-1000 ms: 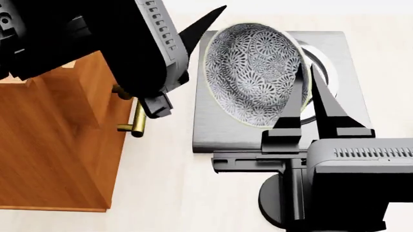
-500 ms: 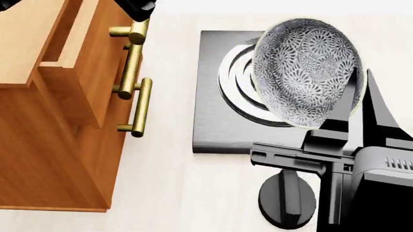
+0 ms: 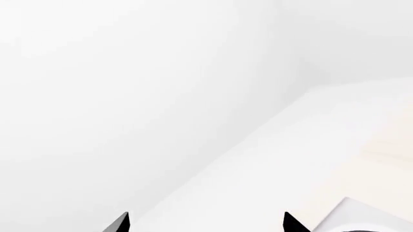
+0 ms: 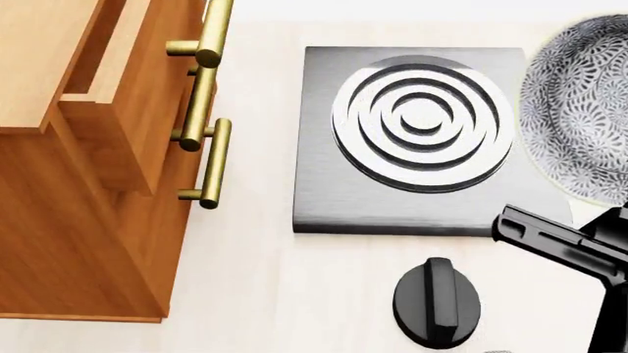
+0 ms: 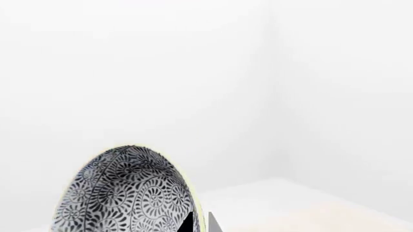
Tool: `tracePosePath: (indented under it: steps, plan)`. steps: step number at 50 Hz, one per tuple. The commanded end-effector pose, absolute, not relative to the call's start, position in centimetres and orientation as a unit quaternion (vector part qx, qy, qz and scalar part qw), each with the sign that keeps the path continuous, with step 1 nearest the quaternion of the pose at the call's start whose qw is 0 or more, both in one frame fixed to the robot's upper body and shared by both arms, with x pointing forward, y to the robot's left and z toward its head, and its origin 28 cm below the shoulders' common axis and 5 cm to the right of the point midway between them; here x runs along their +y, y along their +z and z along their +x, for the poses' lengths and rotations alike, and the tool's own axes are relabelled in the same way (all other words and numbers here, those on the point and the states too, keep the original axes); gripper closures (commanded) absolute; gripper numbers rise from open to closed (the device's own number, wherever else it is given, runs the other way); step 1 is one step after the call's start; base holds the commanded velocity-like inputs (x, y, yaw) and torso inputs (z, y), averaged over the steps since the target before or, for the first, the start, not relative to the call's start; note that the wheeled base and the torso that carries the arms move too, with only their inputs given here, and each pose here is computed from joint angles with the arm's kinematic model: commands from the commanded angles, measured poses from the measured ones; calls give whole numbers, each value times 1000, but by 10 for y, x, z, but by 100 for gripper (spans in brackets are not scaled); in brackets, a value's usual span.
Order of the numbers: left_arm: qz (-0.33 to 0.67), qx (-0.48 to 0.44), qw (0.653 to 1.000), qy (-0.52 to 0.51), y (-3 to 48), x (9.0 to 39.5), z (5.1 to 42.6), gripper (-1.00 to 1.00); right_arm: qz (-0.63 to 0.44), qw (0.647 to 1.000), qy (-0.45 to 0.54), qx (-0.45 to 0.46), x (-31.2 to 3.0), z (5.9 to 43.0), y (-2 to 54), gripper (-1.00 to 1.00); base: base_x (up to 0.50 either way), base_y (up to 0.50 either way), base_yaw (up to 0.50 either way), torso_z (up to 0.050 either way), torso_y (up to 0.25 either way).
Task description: Pick the akita bowl on the wooden cabinet and place it on the plate.
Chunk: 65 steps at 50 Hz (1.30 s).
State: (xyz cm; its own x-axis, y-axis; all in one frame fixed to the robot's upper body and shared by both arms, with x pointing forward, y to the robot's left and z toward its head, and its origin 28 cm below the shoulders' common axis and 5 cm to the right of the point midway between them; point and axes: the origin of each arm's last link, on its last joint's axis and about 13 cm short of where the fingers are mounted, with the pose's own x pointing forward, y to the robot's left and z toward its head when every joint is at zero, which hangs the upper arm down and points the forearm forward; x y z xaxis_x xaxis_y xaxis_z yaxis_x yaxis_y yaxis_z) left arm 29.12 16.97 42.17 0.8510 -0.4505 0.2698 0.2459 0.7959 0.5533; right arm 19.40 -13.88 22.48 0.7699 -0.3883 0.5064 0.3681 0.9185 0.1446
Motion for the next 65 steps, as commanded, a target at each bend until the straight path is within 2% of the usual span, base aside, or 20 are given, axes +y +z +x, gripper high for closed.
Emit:
tracePosePath:
  steps: [1, 22, 29, 36, 41, 53, 65]
  plan:
    - [249, -199, 930, -184, 422, 171, 292, -100, 34, 923, -243, -296, -150, 184, 232, 100, 0, 0, 0, 0, 0]
    - [246, -199, 931, -183, 422, 171, 291, -100, 75, 904, -310, -285, -167, 177, 233, 100, 0, 0, 0, 0, 0]
    - [246, -199, 930, -185, 423, 171, 291, -100, 73, 879, -410, -231, -178, 177, 234, 100, 0, 0, 0, 0, 1]
    - [246, -199, 930, -185, 422, 171, 291, -100, 88, 871, -419, -241, -181, 169, 234, 100, 0, 0, 0, 1, 0]
    - [244, -196, 932, -185, 420, 172, 292, -100, 65, 854, -476, -199, -185, 169, 238, 100, 0, 0, 0, 0, 0]
    - [242, -196, 932, -185, 419, 173, 292, -100, 115, 854, -465, -205, -191, 166, 238, 100, 0, 0, 0, 0, 0]
    - [240, -195, 933, -183, 417, 175, 292, -100, 198, 867, -410, -203, -193, 164, 240, 100, 0, 0, 0, 0, 1]
